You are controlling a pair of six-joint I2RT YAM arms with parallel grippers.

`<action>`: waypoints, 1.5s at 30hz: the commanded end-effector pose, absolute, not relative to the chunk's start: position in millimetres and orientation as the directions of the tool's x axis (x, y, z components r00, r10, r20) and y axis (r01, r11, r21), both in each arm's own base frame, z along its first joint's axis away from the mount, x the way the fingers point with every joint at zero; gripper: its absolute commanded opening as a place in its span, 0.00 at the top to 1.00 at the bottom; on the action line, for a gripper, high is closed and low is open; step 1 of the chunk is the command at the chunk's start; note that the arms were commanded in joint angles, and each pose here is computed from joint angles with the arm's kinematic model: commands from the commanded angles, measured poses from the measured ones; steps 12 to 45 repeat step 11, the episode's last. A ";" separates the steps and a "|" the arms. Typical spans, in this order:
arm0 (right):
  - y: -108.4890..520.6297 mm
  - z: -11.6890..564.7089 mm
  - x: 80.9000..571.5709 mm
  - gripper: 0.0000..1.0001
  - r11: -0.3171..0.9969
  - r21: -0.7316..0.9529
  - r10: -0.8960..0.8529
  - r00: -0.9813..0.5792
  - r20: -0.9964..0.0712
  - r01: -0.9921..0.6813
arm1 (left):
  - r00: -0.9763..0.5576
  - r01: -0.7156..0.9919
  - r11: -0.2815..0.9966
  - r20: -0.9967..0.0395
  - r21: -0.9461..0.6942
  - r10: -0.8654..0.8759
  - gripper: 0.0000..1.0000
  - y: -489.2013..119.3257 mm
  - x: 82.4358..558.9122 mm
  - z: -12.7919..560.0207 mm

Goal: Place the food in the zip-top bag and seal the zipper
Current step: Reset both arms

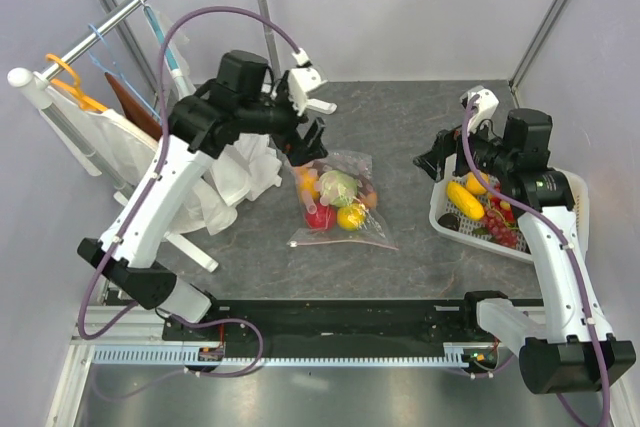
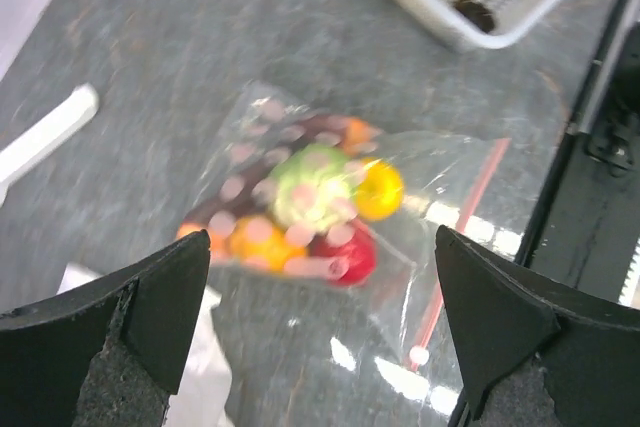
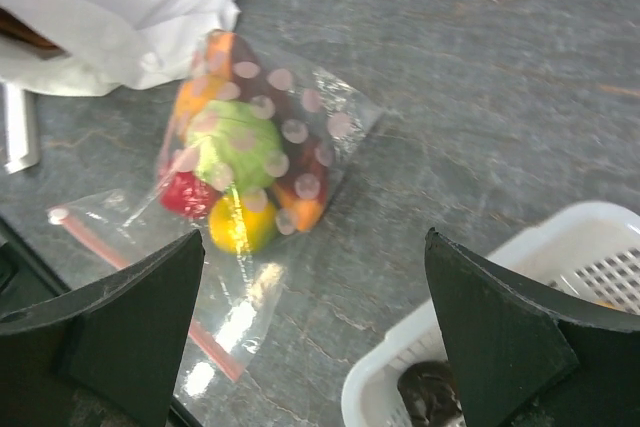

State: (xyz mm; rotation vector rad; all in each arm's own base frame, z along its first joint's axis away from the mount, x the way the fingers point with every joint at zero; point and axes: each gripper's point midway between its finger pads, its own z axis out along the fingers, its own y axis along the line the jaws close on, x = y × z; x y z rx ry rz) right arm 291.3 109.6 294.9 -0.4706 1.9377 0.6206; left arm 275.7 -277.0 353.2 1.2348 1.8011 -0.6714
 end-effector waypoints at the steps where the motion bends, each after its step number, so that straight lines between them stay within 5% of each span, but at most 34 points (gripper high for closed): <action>1: 87.6 275.3 299.1 0.02 0.869 0.183 -0.059 -0.464 -0.884 -0.459 | -0.294 0.862 0.505 -0.847 -0.035 0.443 0.00 -245.0 281.4 348.5; 8: 89.4 265.4 291.6 0.02 0.862 0.190 -0.069 -0.480 -0.875 -0.470 | -0.363 0.818 0.574 -0.809 -0.039 0.462 0.00 -213.7 269.6 305.8; 45: 88.6 270.1 291.4 0.02 0.858 0.164 -0.100 -0.472 -0.876 -0.486 | -0.358 0.798 0.603 -0.818 -0.018 0.450 0.00 -208.3 271.0 311.6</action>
